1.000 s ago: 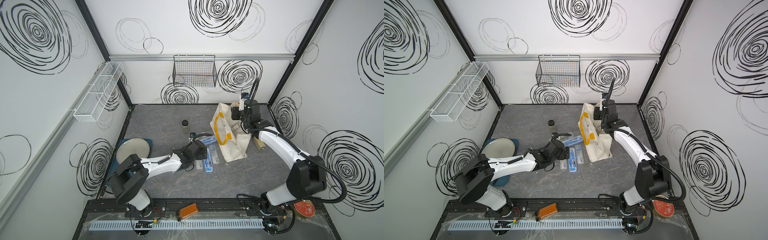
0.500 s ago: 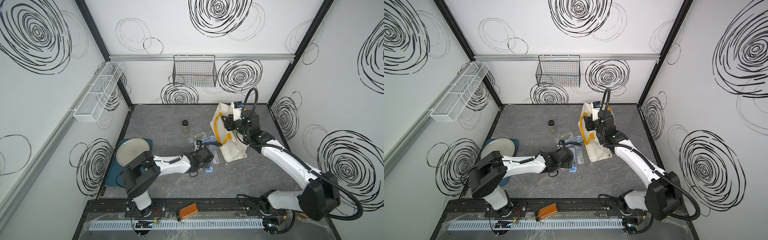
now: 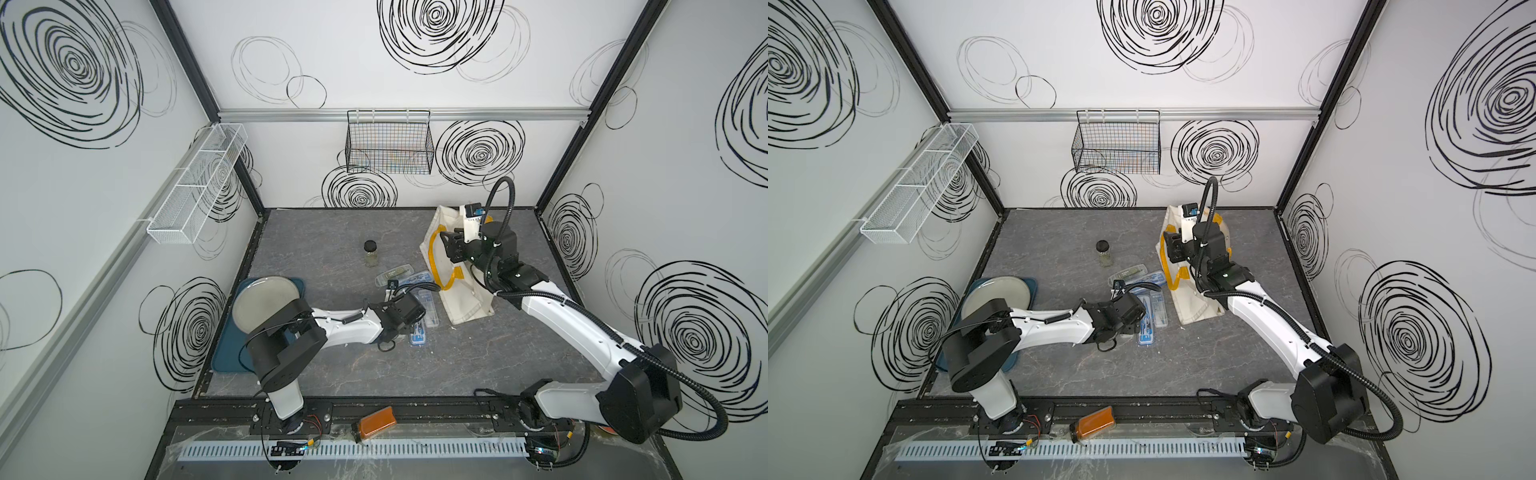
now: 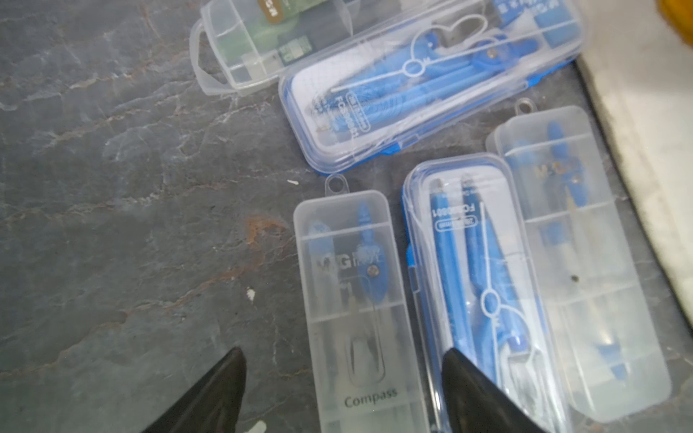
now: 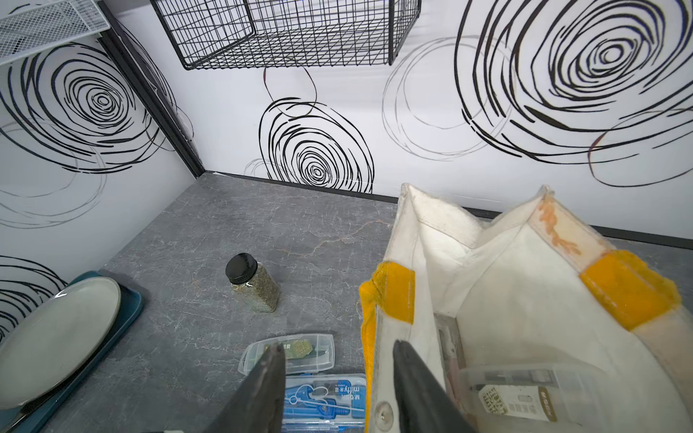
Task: Put the compass set into the canvas bag
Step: Pick up the compass set at the center of the board.
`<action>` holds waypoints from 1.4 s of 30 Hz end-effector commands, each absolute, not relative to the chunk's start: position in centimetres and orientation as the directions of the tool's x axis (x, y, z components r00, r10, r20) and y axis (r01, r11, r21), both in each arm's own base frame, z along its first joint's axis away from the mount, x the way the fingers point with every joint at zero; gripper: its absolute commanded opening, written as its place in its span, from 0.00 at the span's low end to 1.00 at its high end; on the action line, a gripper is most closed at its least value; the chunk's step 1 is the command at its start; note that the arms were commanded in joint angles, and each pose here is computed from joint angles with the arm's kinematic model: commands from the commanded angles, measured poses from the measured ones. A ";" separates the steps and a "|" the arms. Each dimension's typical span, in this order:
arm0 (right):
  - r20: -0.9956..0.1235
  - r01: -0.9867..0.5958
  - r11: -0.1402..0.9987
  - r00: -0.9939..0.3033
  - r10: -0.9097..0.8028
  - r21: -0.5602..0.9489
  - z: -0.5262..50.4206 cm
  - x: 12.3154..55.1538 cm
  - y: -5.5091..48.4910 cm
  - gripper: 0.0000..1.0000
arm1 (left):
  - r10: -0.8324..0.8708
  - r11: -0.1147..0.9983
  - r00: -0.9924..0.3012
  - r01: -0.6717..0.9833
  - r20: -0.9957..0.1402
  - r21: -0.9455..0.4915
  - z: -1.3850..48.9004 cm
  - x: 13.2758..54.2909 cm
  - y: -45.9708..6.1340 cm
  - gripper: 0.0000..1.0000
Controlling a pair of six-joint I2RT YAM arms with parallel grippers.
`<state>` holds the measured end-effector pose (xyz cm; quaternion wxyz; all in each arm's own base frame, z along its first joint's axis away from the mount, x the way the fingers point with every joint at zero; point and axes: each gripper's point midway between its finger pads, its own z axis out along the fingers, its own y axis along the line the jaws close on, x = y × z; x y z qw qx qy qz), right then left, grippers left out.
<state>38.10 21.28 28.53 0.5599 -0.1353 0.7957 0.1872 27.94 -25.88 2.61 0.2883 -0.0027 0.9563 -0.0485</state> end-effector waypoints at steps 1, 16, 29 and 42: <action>-0.950 -0.429 0.892 -0.313 -0.002 0.140 29.3 38.1 21.6 0.49 | -0.062 0.996 -0.842 -0.017 -0.536 -0.088 1.4 27.7 -24.6 0.82; -0.958 -0.491 0.858 -0.288 0.001 0.148 31.0 37.5 24.2 0.50 | -0.014 0.998 -0.867 0.018 -0.498 -0.061 -0.5 27.9 -24.9 0.55; -0.947 -0.621 0.760 -0.319 -0.024 0.190 30.7 36.5 28.7 0.51 | -0.231 0.952 -0.731 -0.033 -0.642 -0.305 4.5 29.1 -22.6 0.38; -0.903 -0.730 0.614 -0.425 -0.065 0.300 27.5 34.8 36.7 0.51 | -0.478 0.770 -0.412 0.228 -0.776 -0.596 16.3 29.1 -21.3 0.40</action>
